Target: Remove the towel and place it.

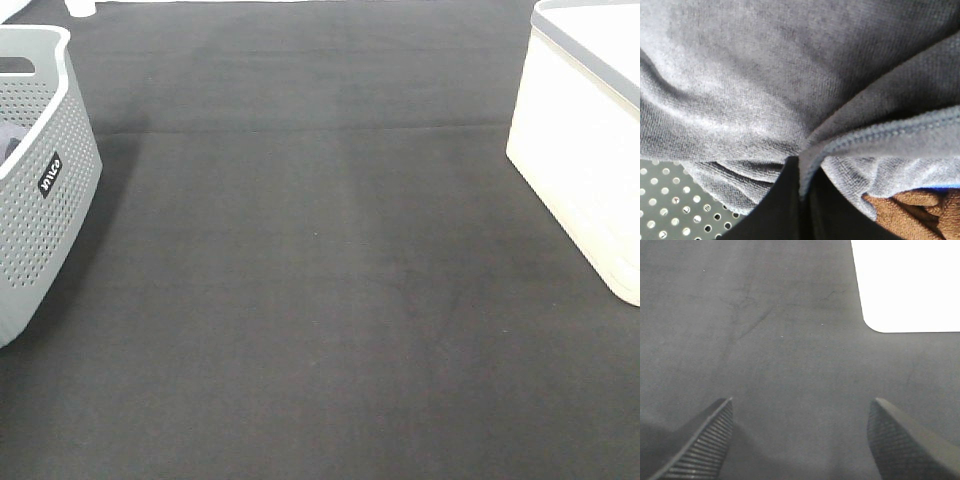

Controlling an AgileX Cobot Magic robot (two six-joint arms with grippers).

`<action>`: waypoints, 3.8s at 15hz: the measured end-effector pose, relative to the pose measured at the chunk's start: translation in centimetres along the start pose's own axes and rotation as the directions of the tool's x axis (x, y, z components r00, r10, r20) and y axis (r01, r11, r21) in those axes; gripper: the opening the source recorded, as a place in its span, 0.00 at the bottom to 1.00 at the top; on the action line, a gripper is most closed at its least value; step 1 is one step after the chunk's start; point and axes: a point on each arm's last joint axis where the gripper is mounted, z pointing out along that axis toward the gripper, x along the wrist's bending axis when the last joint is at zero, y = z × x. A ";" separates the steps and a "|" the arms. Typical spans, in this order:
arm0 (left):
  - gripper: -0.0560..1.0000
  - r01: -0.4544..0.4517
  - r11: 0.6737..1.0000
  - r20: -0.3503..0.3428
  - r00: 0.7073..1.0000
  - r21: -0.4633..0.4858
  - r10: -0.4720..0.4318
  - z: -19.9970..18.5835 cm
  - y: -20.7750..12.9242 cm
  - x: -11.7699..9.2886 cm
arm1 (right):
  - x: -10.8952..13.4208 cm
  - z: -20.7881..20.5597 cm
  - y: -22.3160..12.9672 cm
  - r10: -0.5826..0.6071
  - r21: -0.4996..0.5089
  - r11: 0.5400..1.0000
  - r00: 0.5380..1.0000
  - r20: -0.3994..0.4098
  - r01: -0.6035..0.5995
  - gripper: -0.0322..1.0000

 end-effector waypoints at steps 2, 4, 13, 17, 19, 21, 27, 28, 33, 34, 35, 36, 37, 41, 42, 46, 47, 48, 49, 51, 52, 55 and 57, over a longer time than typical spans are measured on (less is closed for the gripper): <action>0.05 0.003 1.000 -0.002 1.000 0.000 -0.003 -0.2 -0.1 0.0 | 0.0 0.0 0.0 0.000 0.000 1.000 1.000 0.000 0.000 0.73; 0.05 0.022 1.000 -0.023 0.999 -0.004 -0.022 -2.0 -0.7 0.6 | 0.0 0.0 0.0 0.000 0.000 1.000 1.000 0.000 0.000 0.73; 0.05 0.295 0.913 -0.046 0.946 -0.281 -0.320 -17.7 -6.2 0.8 | 0.0 0.0 0.0 0.000 0.000 1.000 1.000 0.000 0.000 0.73; 0.05 0.393 0.801 -0.016 0.894 -0.451 -0.448 -23.3 -8.2 -0.2 | 0.0 0.0 0.0 0.000 0.000 1.000 1.000 0.000 0.000 0.73; 0.05 0.391 0.739 -0.018 0.878 -0.549 -0.478 -25.8 -9.0 -0.7 | 0.0 0.0 0.0 0.000 0.000 1.000 1.000 0.000 0.000 0.73; 0.05 0.357 0.683 -0.027 0.875 -0.638 -0.483 -28.0 -9.7 -1.2 | 0.0 0.0 0.0 0.000 0.000 1.000 1.000 0.000 0.000 0.73; 0.05 0.139 0.461 -0.078 0.904 -0.877 -0.420 -34.3 -10.2 -2.2 | 0.2 0.0 0.1 0.009 -0.012 1.000 1.000 -0.026 -0.009 0.73; 0.05 0.098 0.400 -0.078 0.912 -0.911 -0.402 -35.6 -10.1 -2.3 | 0.5 -0.3 0.4 0.007 -0.037 0.999 0.998 -0.058 -0.009 0.73; 0.05 -0.068 0.139 -0.108 0.946 -0.988 -0.305 -40.5 -10.1 -3.1 | 4.0 0.1 4.8 -0.162 -0.143 0.984 0.884 -0.438 0.110 0.73; 0.05 -0.096 0.091 -0.114 0.969 -0.991 -0.219 -41.0 -9.9 -4.0 | 5.3 1.2 6.6 -0.232 -0.180 0.971 0.776 -0.586 0.155 0.73; 0.05 -0.104 0.078 -0.117 0.977 -0.991 -0.177 -41.1 -9.8 -4.3 | 5.9 1.7 7.6 -0.246 -0.209 0.968 0.720 -0.649 0.142 0.73; 0.05 -0.109 0.069 -0.118 0.983 -0.992 -0.143 -41.2 -9.7 -4.7 | 6.2 2.3 8.5 -0.261 -0.235 0.963 0.675 -0.690 0.132 0.73; 0.05 -0.107 0.059 -0.113 0.986 -0.993 -0.121 -41.2 -9.7 -4.9 | 6.5 3.0 9.3 -0.261 -0.251 0.962 0.638 -0.725 0.109 0.73; 0.05 -0.110 0.012 -0.110 0.993 -0.994 0.032 -41.3 -6.5 -6.5 | 6.8 5.3 11.1 -0.223 -0.241 0.970 0.565 -0.794 0.044 0.73; 0.05 -0.107 0.023 -0.106 0.993 -0.994 0.048 -41.1 -4.7 -6.8 | 6.9 5.5 11.2 -0.226 -0.242 0.969 0.553 -0.802 0.045 0.73; 0.05 -0.064 -0.005 -0.064 0.996 -0.998 0.057 -40.6 1.6 -8.2 | 7.2 5.2 11.6 -0.277 -0.307 0.951 0.505 -0.817 0.025 0.73; 0.05 -0.056 -0.011 -0.056 0.996 -0.998 0.068 -40.6 2.8 -8.8 | 7.2 5.1 11.7 -0.287 -0.321 0.947 0.500 -0.817 0.019 0.73; 0.05 -0.055 -0.010 -0.056 0.995 -0.998 0.079 -40.4 4.0 -9.4 | 7.2 5.0 11.8 -0.301 -0.335 0.942 0.494 -0.816 0.021 0.73; 0.05 -0.052 -0.010 -0.052 0.995 -0.999 0.086 -40.2 5.0 -9.8 | 7.2 5.0 11.8 -0.310 -0.342 0.939 0.491 -0.814 0.026 0.72; 0.05 -0.049 -0.009 -0.049 0.995 -0.999 0.091 -40.0 6.0 -10.2 | 7.2 5.1 11.8 -0.314 -0.345 0.938 0.491 -0.813 0.029 0.72; 0.05 -0.044 -0.009 -0.045 0.994 -0.999 0.100 -39.7 7.2 -10.7 | 7.2 5.6 11.9 -0.295 -0.324 0.946 0.486 -0.823 0.026 0.71; 0.05 -0.047 -0.013 -0.048 0.991 -0.999 0.126 -39.6 8.9 -12.1 | 7.1 7.7 12.4 -0.303 -0.325 0.945 0.479 -0.824 0.040 0.71; 0.05 -0.054 -0.011 -0.055 0.987 -0.998 0.150 -39.6 9.6 -12.9 | 7.1 9.4 13.0 -0.329 -0.362 0.932 0.470 -0.819 0.021 0.71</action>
